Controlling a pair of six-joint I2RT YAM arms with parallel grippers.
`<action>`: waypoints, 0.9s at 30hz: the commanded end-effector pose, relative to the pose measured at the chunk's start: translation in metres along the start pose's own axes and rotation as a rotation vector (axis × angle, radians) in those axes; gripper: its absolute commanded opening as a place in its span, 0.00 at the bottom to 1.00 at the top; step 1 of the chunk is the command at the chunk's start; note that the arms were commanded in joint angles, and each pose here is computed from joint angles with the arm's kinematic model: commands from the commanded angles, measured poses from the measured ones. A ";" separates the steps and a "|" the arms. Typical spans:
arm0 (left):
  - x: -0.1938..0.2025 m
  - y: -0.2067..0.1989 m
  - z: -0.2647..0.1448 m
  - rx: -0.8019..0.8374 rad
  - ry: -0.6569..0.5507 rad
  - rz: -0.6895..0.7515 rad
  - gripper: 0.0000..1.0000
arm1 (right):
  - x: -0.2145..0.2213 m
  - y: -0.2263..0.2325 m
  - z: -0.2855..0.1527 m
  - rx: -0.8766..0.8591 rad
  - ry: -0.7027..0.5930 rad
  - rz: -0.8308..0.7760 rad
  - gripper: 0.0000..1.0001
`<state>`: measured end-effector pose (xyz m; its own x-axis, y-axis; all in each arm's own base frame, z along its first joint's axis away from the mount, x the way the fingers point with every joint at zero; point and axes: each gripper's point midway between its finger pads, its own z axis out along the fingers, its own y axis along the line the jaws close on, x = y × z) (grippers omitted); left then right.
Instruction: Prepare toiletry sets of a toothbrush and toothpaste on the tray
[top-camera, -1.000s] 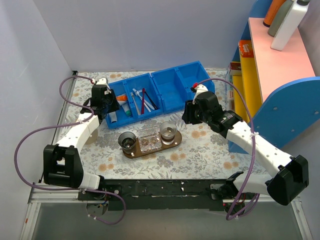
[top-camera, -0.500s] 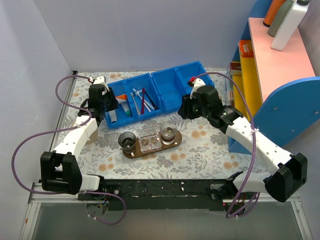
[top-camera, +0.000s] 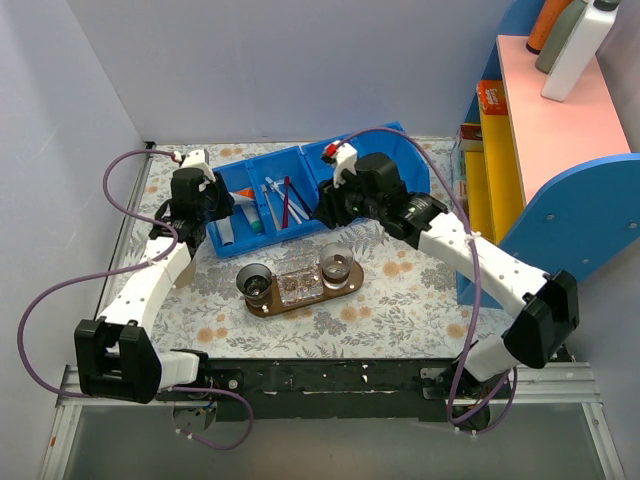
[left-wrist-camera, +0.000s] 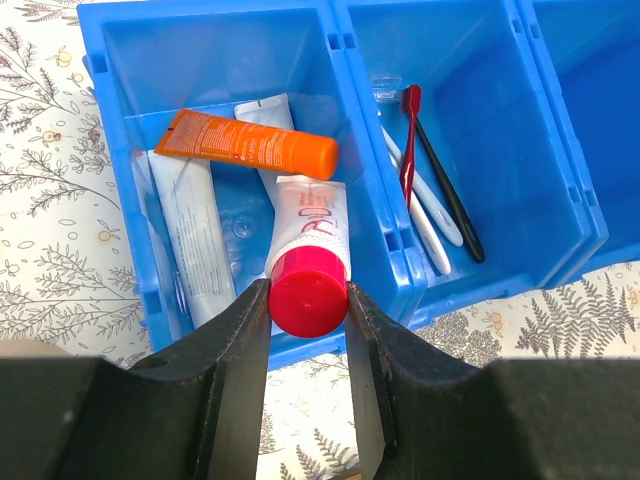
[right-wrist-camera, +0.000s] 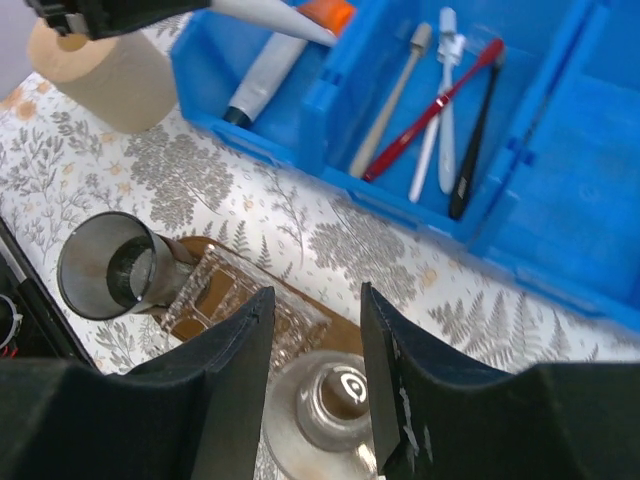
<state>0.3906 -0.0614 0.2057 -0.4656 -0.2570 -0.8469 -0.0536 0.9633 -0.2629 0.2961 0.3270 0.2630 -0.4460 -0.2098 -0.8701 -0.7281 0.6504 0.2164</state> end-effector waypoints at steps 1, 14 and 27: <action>-0.036 -0.013 -0.020 0.057 -0.113 0.013 0.00 | -0.046 0.032 0.019 -0.083 -0.129 -0.163 0.48; -0.041 -0.029 -0.037 0.146 -0.108 0.028 0.00 | -0.068 0.057 0.088 -0.207 -0.230 -0.273 0.49; -0.046 -0.043 -0.066 0.205 -0.079 0.002 0.00 | -0.076 0.078 0.129 -0.239 -0.342 -0.460 0.49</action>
<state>0.3661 -0.0766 0.2442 -0.4565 -0.2464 -0.8549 0.0625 0.9496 -0.3071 0.3347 0.4649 0.2369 -0.0670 -0.2625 -0.9626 -0.9232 0.3821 -0.0399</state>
